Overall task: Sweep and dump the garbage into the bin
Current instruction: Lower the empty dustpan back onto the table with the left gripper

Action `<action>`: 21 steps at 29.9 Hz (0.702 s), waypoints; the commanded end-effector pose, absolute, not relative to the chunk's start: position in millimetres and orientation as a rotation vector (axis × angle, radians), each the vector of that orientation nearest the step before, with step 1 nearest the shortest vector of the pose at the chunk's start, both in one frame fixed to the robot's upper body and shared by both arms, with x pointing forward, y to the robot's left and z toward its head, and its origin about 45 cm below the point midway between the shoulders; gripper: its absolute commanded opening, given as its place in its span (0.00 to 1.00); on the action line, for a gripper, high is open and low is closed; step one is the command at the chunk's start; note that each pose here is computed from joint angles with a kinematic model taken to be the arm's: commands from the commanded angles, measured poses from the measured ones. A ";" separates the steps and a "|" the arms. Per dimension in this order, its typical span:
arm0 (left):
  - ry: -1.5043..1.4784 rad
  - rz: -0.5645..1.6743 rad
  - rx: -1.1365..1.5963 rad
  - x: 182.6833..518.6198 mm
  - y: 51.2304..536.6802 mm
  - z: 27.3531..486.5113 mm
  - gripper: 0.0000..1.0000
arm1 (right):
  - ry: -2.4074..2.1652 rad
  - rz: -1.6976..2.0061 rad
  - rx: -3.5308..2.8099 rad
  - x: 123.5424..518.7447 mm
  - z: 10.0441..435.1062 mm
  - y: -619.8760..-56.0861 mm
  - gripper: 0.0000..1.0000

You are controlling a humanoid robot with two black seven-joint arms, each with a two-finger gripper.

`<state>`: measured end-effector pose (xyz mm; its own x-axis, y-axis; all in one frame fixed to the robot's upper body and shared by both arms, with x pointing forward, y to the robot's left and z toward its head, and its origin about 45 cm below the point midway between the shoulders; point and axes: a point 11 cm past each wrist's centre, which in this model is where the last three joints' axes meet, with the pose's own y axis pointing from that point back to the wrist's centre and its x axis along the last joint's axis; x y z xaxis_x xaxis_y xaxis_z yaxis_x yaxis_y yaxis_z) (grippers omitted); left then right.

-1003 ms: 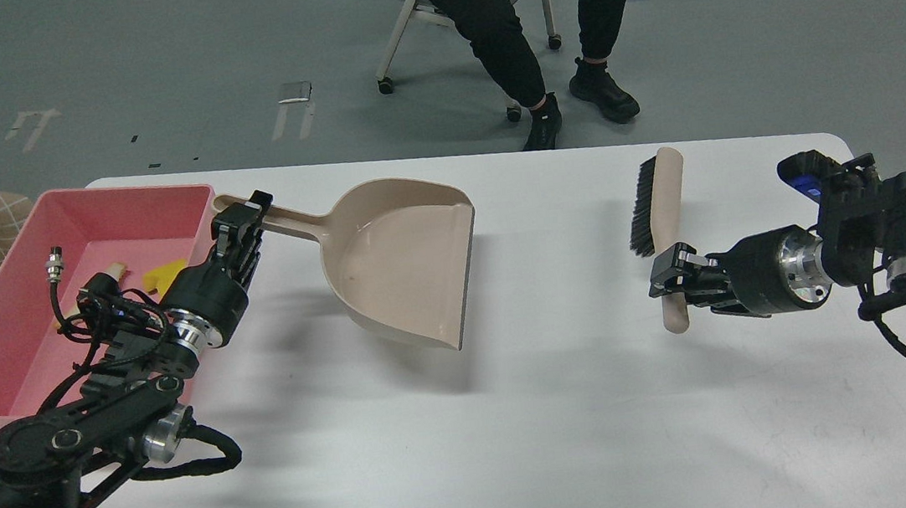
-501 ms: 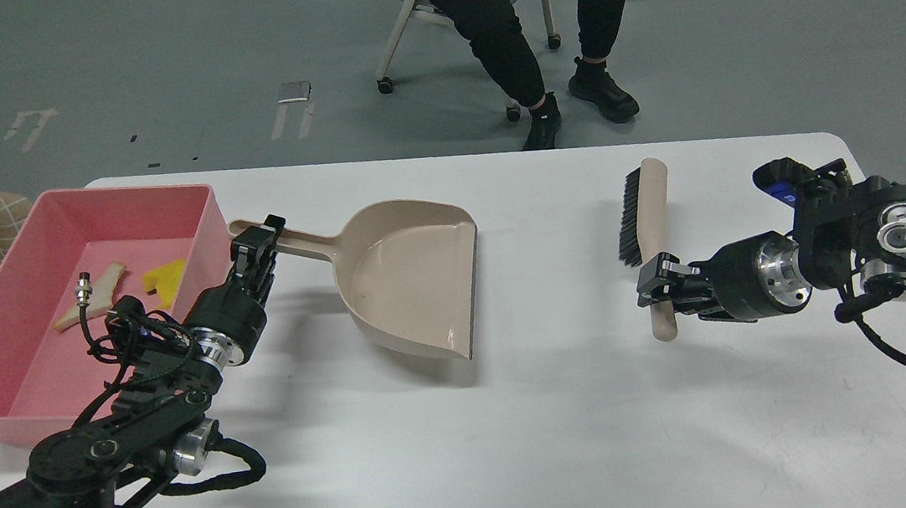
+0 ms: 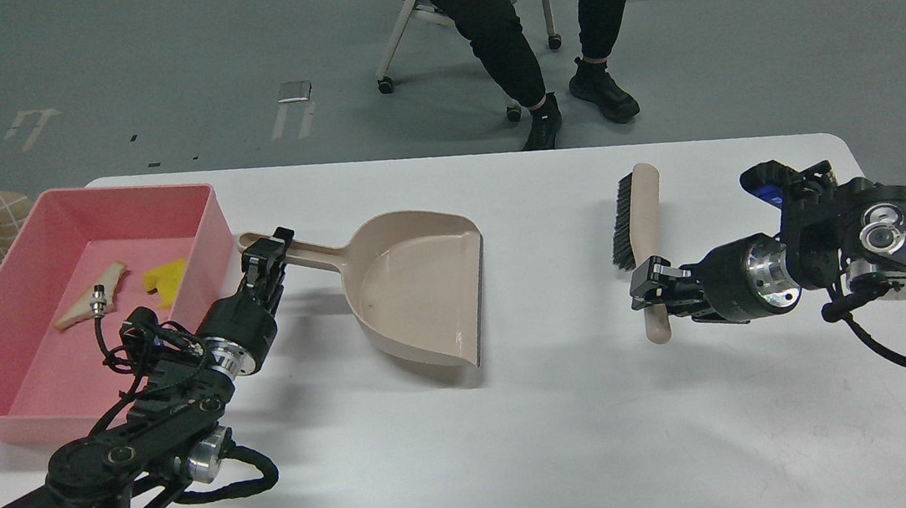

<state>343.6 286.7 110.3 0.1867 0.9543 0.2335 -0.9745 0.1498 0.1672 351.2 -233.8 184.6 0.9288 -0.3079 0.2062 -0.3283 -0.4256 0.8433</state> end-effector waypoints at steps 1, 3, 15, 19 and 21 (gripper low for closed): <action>-0.079 1.394 0.310 343.0 283.4 108.1 0.00 | -0.449 0.024 2.034 350.6 183.5 -234.1 0.00; -0.074 1.394 0.306 342.4 279.7 106.9 0.00 | -0.446 0.025 2.033 350.3 182.9 -233.6 0.00; -0.065 1.396 0.314 338.7 280.6 102.8 0.04 | -0.447 0.015 2.017 350.1 178.6 -237.8 0.00; -0.062 1.399 0.315 337.9 281.2 101.9 0.20 | -0.446 0.013 2.017 349.7 178.2 -237.8 0.06; -0.058 1.399 0.313 337.9 281.2 101.8 0.32 | -0.445 0.013 2.018 349.7 178.1 -237.1 0.13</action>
<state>338.0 281.0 102.1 0.1777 0.9573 0.2279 -0.9738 0.1378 0.1806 349.6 -238.0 177.9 0.9312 -0.3054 0.1990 -0.3164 -0.4057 0.8575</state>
